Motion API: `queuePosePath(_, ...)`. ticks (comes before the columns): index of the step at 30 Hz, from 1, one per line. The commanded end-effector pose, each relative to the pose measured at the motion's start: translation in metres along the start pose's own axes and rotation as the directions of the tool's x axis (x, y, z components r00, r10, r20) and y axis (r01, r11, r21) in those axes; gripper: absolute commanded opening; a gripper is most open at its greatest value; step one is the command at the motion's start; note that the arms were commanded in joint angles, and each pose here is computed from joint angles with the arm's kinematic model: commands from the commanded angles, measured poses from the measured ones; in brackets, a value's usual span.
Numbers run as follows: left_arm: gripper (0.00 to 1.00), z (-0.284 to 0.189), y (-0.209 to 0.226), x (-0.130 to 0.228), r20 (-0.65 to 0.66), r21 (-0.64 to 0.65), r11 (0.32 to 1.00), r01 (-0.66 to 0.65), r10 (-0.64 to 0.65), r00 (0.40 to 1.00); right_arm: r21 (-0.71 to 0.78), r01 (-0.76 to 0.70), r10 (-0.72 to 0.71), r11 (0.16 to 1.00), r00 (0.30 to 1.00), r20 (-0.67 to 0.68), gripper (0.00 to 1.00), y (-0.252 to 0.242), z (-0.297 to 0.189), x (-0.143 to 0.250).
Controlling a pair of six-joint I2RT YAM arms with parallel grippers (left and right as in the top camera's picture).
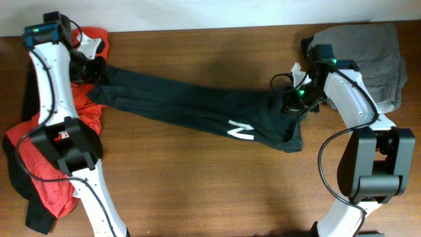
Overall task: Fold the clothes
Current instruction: 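Fold the strip's left end rightward toward the right gripper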
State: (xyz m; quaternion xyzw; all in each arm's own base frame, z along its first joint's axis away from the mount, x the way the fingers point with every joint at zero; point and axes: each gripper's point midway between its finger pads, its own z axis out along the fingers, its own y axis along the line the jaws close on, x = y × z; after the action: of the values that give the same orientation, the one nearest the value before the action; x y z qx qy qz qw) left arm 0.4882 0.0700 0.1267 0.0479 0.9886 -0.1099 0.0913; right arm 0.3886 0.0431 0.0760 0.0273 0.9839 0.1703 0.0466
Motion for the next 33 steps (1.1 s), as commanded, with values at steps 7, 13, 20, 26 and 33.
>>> queuePosePath(7, 0.01, -0.048, -0.002, -0.005, 0.104, -0.025, 1.0, 0.001, 0.002, 0.995, -0.024, -0.061, 0.06, 0.998, 0.997, -0.04, 0.04, -0.017, 0.045, 0.011)
queuePosePath(13, 0.01, -0.051, -0.017, -0.007, 0.104, -0.022, 0.999, -0.027, 0.029, 0.994, -0.019, -0.085, 0.084, 0.996, 0.996, -0.031, 0.04, -0.026, 0.064, 0.003)
queuePosePath(20, 0.01, -0.042, -0.07, -0.012, 0.076, 0.003, 0.991, -0.131, 0.13, 0.989, -0.013, -0.109, 0.109, 0.994, 0.994, -0.012, 0.04, -0.029, 0.07, -0.004)
queuePosePath(26, 0.01, -0.028, -0.132, -0.017, 0.066, 0.028, 0.966, -0.257, 0.254, 0.965, -0.012, -0.111, 0.111, 0.994, 0.994, -0.018, 0.04, -0.029, 0.07, -0.002)
queuePosePath(33, 0.01, -0.015, -0.201, -0.018, 0.078, 0.056, 0.928, -0.368, 0.363, 0.928, -0.012, -0.11, 0.11, 0.994, 0.994, -0.018, 0.04, -0.029, 0.07, -0.002)
